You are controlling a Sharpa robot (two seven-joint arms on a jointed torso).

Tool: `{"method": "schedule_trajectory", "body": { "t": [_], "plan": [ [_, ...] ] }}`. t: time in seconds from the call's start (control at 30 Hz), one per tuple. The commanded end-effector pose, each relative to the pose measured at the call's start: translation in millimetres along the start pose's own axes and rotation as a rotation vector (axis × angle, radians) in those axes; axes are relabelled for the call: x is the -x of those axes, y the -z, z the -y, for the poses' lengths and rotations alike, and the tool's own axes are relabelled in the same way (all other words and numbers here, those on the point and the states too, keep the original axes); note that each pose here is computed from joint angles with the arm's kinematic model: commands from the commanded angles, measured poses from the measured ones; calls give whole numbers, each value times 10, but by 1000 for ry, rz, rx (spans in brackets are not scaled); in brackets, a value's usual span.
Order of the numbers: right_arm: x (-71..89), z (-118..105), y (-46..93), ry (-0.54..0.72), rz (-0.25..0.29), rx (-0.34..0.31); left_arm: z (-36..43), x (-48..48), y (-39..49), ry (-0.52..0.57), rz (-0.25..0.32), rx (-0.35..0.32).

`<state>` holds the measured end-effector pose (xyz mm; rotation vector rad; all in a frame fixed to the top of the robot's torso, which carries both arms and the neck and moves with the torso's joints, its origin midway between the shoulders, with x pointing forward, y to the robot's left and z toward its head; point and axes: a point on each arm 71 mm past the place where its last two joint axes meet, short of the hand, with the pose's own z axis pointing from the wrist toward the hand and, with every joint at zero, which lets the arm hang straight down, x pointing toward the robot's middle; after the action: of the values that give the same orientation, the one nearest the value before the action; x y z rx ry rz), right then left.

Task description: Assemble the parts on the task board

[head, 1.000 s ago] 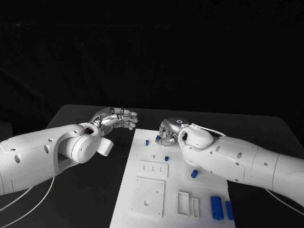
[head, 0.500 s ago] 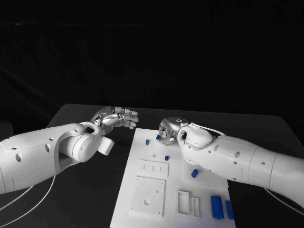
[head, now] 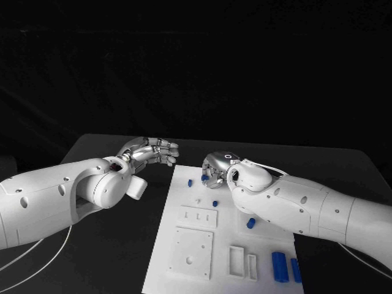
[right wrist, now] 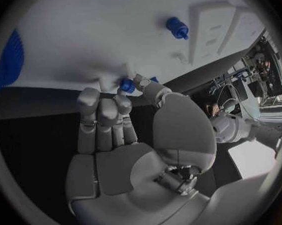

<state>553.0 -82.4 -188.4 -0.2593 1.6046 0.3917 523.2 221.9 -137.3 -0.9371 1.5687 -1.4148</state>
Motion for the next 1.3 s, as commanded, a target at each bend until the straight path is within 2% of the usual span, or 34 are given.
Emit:
{"method": "schedule_trajectory", "body": {
  "t": [0.03,0.5,0.73,1.07,1.2,1.23,1.3],
  "plan": [
    [-8,-10,-7,4,-5,12,20,-25,-7,-1,-19,-9],
    [-8,16,2,2,0,23,22,-21,-9,-1,-18,-10],
    [29,7,24,-16,48,62,30,-17,-8,-2,-18,-11],
    [76,54,83,-40,99,79,30,-10,-4,-3,-16,-12],
    [160,72,132,-69,129,96,29,3,1,-3,-13,-12],
    [187,81,138,-77,131,95,29,6,3,-3,-12,-12],
    [211,118,170,-83,102,95,29,12,7,-4,-11,-12]
  ]
}}
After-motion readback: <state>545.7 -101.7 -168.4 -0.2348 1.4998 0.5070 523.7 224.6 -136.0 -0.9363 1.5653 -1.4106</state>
